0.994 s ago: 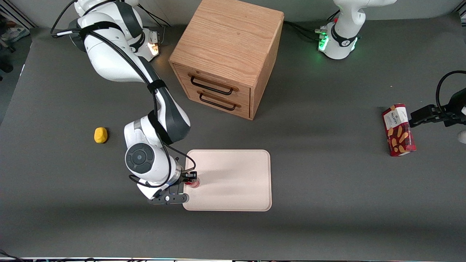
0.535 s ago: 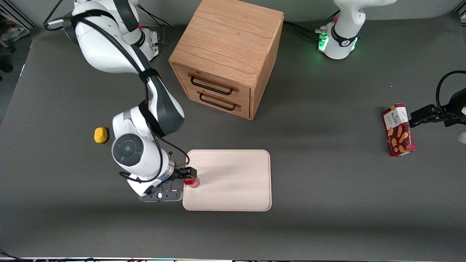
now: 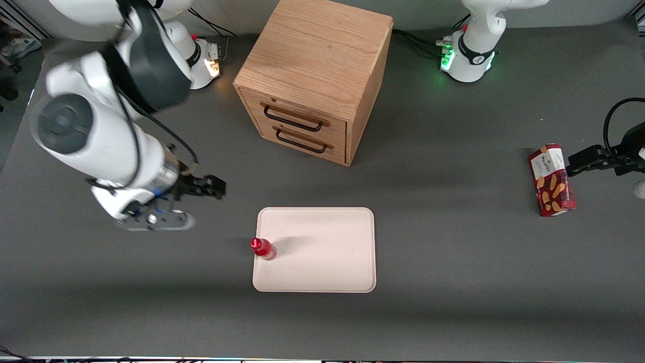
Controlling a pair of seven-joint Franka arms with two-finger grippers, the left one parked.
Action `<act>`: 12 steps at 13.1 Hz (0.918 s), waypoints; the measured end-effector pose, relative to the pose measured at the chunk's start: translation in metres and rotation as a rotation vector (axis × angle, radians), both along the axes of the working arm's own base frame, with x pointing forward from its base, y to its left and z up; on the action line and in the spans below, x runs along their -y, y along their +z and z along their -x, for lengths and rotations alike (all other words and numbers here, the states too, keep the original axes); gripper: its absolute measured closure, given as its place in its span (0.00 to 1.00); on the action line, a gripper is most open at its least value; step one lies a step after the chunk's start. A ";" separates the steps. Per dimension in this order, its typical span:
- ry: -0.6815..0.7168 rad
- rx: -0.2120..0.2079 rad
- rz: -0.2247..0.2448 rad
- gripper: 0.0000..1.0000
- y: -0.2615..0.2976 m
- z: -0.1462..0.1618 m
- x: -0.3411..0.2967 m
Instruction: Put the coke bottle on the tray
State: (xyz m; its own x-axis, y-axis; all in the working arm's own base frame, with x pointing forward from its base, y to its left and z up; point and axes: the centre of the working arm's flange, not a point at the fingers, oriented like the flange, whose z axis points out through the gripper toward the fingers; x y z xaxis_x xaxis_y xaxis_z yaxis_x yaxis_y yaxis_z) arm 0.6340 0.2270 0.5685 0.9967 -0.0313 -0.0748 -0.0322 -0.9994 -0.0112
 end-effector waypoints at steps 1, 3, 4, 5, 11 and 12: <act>0.002 -0.009 -0.006 0.00 0.014 0.008 0.020; 0.029 -0.017 -0.027 0.00 0.035 0.025 0.062; 0.045 -0.018 -0.032 0.00 0.042 0.034 0.083; 0.057 -0.020 -0.034 0.00 0.047 0.043 0.101; 0.056 -0.038 -0.045 0.00 0.046 0.075 0.215; 0.060 -0.030 -0.048 0.00 0.044 0.074 0.232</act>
